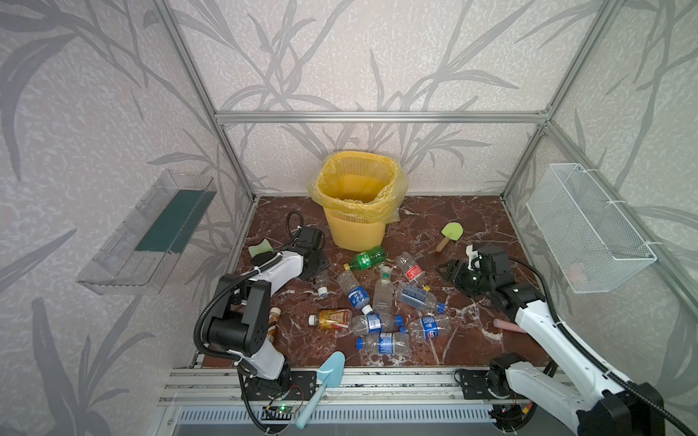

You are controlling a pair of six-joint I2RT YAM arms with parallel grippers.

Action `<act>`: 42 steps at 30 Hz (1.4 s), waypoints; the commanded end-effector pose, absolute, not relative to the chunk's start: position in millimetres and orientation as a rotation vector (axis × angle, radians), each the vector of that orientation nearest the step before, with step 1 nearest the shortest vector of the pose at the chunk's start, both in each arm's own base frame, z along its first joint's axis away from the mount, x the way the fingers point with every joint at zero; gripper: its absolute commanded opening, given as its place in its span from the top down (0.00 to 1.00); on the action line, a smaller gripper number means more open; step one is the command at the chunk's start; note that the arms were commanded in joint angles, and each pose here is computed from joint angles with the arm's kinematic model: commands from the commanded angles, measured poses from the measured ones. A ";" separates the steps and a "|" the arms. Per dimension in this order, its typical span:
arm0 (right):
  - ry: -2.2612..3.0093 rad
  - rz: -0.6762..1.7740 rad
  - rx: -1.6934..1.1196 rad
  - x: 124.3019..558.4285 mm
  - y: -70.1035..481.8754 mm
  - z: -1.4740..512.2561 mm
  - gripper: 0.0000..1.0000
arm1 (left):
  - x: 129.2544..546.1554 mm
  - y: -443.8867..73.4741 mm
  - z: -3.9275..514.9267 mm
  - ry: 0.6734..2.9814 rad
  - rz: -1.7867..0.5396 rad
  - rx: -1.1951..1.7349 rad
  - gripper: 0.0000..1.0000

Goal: Throw the plastic bottles in the bin

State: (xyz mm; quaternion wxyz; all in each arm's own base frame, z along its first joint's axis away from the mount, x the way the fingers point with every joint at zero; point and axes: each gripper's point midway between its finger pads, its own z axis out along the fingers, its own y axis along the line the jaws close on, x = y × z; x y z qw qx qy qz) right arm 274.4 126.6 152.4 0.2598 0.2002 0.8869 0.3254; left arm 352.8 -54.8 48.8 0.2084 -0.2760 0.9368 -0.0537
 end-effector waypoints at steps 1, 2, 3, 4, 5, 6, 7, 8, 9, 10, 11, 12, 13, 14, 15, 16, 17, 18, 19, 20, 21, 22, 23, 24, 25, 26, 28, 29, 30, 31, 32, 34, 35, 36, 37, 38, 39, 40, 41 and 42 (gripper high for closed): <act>2.402 0.863 0.529 273.4 125.2 150.4 0.30 | 304.1 -28.9 36.9 2.679 0.038 -0.886 0.40; 2.401 0.863 0.527 274.0 125.4 150.5 0.30 | 298.4 -26.7 36.9 2.677 0.047 -0.904 0.40; 2.404 0.863 0.528 274.2 125.6 149.3 0.30 | 291.3 -24.4 36.7 2.676 0.057 -0.925 0.38; 2.406 0.866 0.527 274.9 126.2 149.0 0.30 | 284.8 -23.5 36.1 2.678 0.058 -0.942 0.37; 2.408 0.869 0.528 275.0 126.8 148.2 0.30 | 280.2 -22.6 36.0 2.675 0.056 -0.958 0.37; 2.410 0.871 0.528 275.5 127.2 147.7 0.31 | 274.2 -22.5 34.3 2.681 0.053 -0.971 0.36; 2.411 0.873 0.529 275.9 127.6 147.1 0.31 | 269.1 -22.3 32.5 2.686 0.053 -0.982 0.36; 2.412 0.874 0.528 276.1 128.1 147.0 0.31 | 264.3 -22.5 30.8 2.688 0.048 -0.998 0.35; 2.412 0.874 0.529 276.5 128.0 146.7 0.31 | 260.9 -22.3 29.6 2.690 0.045 -1.006 0.34; 2.411 0.874 0.529 277.0 128.1 146.7 0.31 | 258.9 -22.4 28.5 2.689 0.039 -1.015 0.33; 2.413 0.875 0.528 276.7 128.3 146.0 0.31 | 256.8 -23.5 27.3 2.693 0.029 -1.022 0.30; 2.413 0.876 0.530 277.0 128.5 146.2 0.31 | 255.0 -24.2 26.2 2.696 0.024 -1.027 0.27; 2.414 0.875 0.530 276.7 128.4 145.6 0.32 | 254.7 -25.3 26.5 2.697 0.014 -1.029 0.24; 2.414 0.876 0.529 276.7 128.6 145.7 0.32 | 254.5 -26.1 26.7 2.698 0.005 -1.032 0.23; 2.414 0.875 0.528 276.7 128.6 145.7 0.32 | 253.9 -26.5 26.7 2.699 0.000 -1.034 0.23; 2.414 0.875 0.528 276.2 128.4 145.8 0.32 | 254.3 -26.7 27.6 2.696 -0.005 -1.034 0.23; 2.414 0.871 0.528 276.1 127.9 146.5 0.32 | 253.9 -26.9 28.3 2.695 -0.009 -1.036 0.23; 2.414 0.868 0.527 275.6 127.4 146.5 0.32 | 253.7 -26.8 29.0 2.693 -0.014 -1.037 0.25; 2.413 0.864 0.528 275.5 126.6 146.4 0.33 | 253.1 -27.3 29.9 2.691 -0.022 -1.039 0.28; 2.413 0.866 0.525 275.0 127.0 147.0 0.33 | 253.1 -27.7 31.4 2.687 -0.032 -1.039 0.31; 2.412 0.864 0.526 275.0 126.8 147.1 0.33 | 252.9 -28.1 33.5 2.681 -0.043 -1.040 0.33; 2.411 0.864 0.526 274.9 126.7 147.5 0.33 | 252.5 -28.0 35.5 2.675 -0.052 -1.039 0.36; 2.414 0.863 0.527 274.5 126.5 146.9 0.33 | 252.3 -28.7 37.8 2.669 -0.065 -1.039 0.37; 2.414 0.862 0.528 274.7 126.4 146.7 0.33 | 252.3 -28.9 41.4 2.658 -0.077 -1.036 0.38; 2.414 0.862 0.529 274.8 126.3 146.6 0.33 | 251.7 -28.5 43.9 2.651 -0.083 -1.037 0.38; 2.415 0.861 0.529 274.9 126.3 146.4 0.33 | 251.2 -28.4 47.9 2.640 -0.095 -1.037 0.39; 2.417 0.862 0.528 275.1 126.7 145.6 0.33 | 250.0 -28.4 55.5 2.617 -0.121 -1.038 0.40; 2.418 0.862 0.530 275.2 126.7 145.6 0.33 | 249.8 -28.6 59.0 2.606 -0.134 -1.038 0.40; 2.417 0.863 0.527 275.8 126.8 146.1 0.33 | 249.8 -28.8 62.6 2.596 -0.150 -1.040 0.41; 2.419 0.861 0.528 275.6 126.7 145.2 0.33 | 249.9 -29.7 66.9 2.584 -0.171 -1.042 0.41; 2.421 0.861 0.528 275.6 127.1 144.8 0.33 | 249.6 -30.3 70.3 2.576 -0.189 -1.045 0.41; 2.421 0.862 0.527 276.4 127.4 144.9 0.33 | 250.7 -32.5 78.7 2.556 -0.232 -1.051 0.41; 2.424 0.863 0.528 276.5 127.6 144.1 0.33 | 252.4 -33.3 83.8 2.541 -0.258 -1.056 0.41; 2.424 0.865 0.526 277.0 128.3 144.7 0.33 | 254.4 -34.9 89.5 2.524 -0.286 -1.058 0.41; 2.424 0.864 0.527 277.6 127.9 144.3 0.33 | 256.8 -36.3 95.5 2.508 -0.311 -1.060 0.41; 2.425 0.864 0.526 277.7 128.0 144.4 0.33 | 260.9 -38.8 103.7 2.484 -0.346 -1.056 0.41; 2.423 0.865 0.526 278.0 128.4 145.0 0.33 | 268.0 -43.6 115.5 2.453 -0.400 -1.039 0.41; 2.423 0.865 0.528 278.0 128.2 144.7 0.33 | 274.9 -48.1 128.1 2.426 -0.451 -1.023 0.41; 2.420 0.867 0.528 278.5 128.2 145.8 0.33 | 285.0 -55.0 148.1 2.391 -0.520 -0.991 0.41; 2.415 0.869 0.528 279.0 128.3 148.0 0.33 | 298.7 -66.2 174.5 2.350 -0.615 -0.917 0.42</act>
